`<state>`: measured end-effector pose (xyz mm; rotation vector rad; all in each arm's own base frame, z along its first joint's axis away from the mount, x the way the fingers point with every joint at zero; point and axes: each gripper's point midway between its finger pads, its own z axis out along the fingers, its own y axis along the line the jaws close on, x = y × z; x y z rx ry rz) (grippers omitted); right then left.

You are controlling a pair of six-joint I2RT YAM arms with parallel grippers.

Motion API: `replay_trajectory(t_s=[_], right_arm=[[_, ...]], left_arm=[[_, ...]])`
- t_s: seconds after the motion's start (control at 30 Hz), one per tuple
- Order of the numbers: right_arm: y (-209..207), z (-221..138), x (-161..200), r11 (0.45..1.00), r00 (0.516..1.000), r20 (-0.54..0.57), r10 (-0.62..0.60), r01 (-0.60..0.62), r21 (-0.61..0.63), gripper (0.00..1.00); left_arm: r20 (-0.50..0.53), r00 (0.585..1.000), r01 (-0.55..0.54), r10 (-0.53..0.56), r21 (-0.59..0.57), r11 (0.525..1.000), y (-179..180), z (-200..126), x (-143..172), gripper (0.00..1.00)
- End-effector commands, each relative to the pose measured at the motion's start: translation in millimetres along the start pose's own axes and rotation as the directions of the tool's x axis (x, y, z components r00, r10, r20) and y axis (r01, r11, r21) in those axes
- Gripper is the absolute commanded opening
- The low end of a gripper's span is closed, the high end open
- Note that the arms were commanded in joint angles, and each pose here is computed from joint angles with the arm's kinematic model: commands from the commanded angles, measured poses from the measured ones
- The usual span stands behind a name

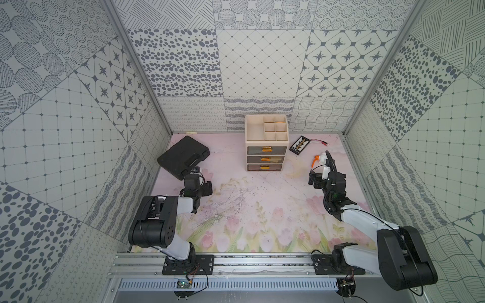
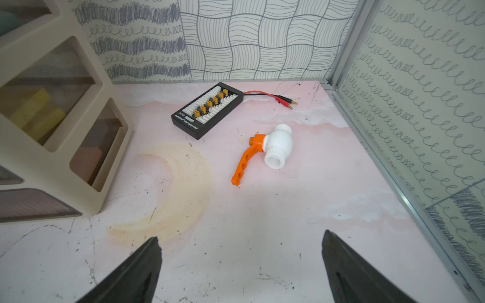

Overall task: Please put the sticky notes in the drawer by color
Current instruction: Reset both arms

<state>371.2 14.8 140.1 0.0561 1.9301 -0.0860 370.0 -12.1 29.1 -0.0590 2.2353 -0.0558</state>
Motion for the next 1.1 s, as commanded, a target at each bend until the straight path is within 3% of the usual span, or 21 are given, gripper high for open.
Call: replay_trajectory(t_s=[0.0,0.03,0.07,0.17,0.3,0.43,1.07], right_arm=[[9,-4,-27,0.999,0.990,0.138,0.000,0.007,-0.052,0.99],[6,-5,-25,0.999,0.988,0.154,-0.003,0.009,-0.037,0.99],[2,-8,-23,1.000,0.984,0.178,-0.009,0.012,-0.016,0.99],[-2,-5,-10,1.000,0.976,0.216,-0.025,0.025,0.005,0.99],[9,28,16,0.998,0.988,0.144,-0.048,0.054,-0.034,0.99],[7,38,20,0.997,0.996,0.084,-0.027,0.033,-0.067,0.98],[6,43,20,0.995,0.998,0.059,-0.011,0.017,-0.094,0.99]], left_arm=[[0.268,0.963,-0.041,0.036,0.011,0.999,-2,-8,-59,0.79],[0.268,0.963,-0.035,0.033,0.004,0.999,-1,-8,-59,0.85],[0.272,0.962,-0.025,0.028,-0.015,1.000,3,-9,-59,1.00],[0.275,0.961,-0.021,0.034,-0.052,0.998,5,-9,-59,1.00],[0.279,0.959,-0.022,0.038,-0.058,0.998,5,-9,-60,1.00],[0.279,0.960,-0.022,0.038,-0.058,0.998,5,-9,-60,1.00],[0.279,0.960,-0.022,0.038,-0.058,0.998,5,-9,-60,1.00]])
